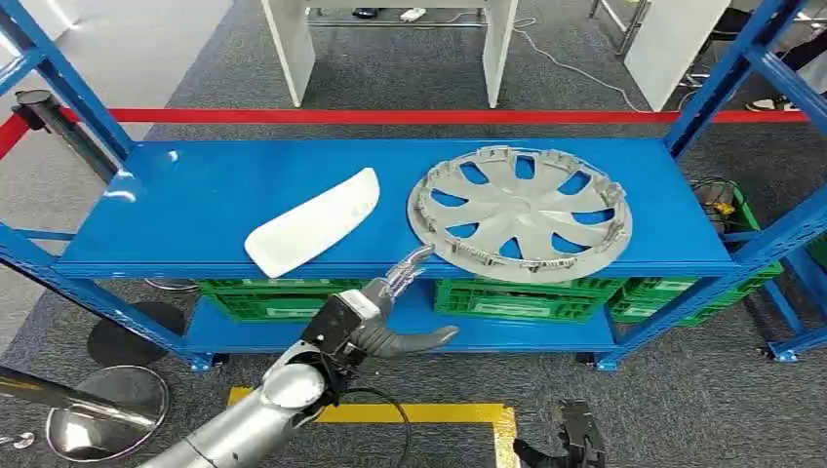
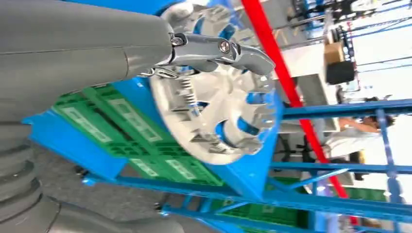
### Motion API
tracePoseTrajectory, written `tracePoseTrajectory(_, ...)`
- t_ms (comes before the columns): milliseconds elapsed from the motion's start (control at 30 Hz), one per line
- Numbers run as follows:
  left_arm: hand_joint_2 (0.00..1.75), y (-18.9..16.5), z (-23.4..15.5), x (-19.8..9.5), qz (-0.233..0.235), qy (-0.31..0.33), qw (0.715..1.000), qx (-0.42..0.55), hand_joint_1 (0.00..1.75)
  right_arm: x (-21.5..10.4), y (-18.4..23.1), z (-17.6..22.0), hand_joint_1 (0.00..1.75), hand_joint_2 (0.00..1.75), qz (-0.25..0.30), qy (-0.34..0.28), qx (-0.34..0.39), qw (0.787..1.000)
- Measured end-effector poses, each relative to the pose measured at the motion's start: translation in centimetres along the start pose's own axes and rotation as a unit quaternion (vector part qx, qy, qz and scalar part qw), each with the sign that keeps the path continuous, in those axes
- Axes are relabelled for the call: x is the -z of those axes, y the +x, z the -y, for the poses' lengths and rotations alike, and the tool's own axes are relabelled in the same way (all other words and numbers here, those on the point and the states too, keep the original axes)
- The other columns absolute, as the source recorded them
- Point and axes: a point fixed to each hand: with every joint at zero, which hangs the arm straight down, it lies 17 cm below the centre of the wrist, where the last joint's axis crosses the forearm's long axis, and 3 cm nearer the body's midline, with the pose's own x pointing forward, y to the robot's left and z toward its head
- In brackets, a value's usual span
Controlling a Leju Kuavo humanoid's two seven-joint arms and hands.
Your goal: Take the parts from the cabinet and place them on the table.
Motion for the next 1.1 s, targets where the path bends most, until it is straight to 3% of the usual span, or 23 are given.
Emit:
tracePoseTrajectory(233, 1.75, 3.5, -2.7, 1.1, 0.042, 0.028, 0.999, -0.003, 0.0, 0.0, -0.1, 0.1, 0.0, 1.75, 0.0, -0.002, 0.0, 1.0)
tracePoseTrajectory(533, 1.75, 4.7, -6.1, 1.3, 0.049, 0.071, 0.996, -0.016, 0.0, 0.0, 0.0, 0.6, 0.0, 1.75, 0.003, -0.01, 0.007, 1.0)
tracePoseTrajectory(800, 1.75, 3.3, -9.1, -0.2, 0.033, 0.117, 0.99, -0.065, 0.0, 0.0, -0.2, 1.0, 0.0, 1.75, 0.002, -0.019, 0.014, 1.0)
tracePoseTrajectory(1100, 1.75, 1.4, -12.6, -3.1, 0.009, 0.168, 0.986, -0.014, 0.0, -0.3, -0.9, 1.8, 0.0, 1.75, -0.001, -0.036, 0.03, 0.999)
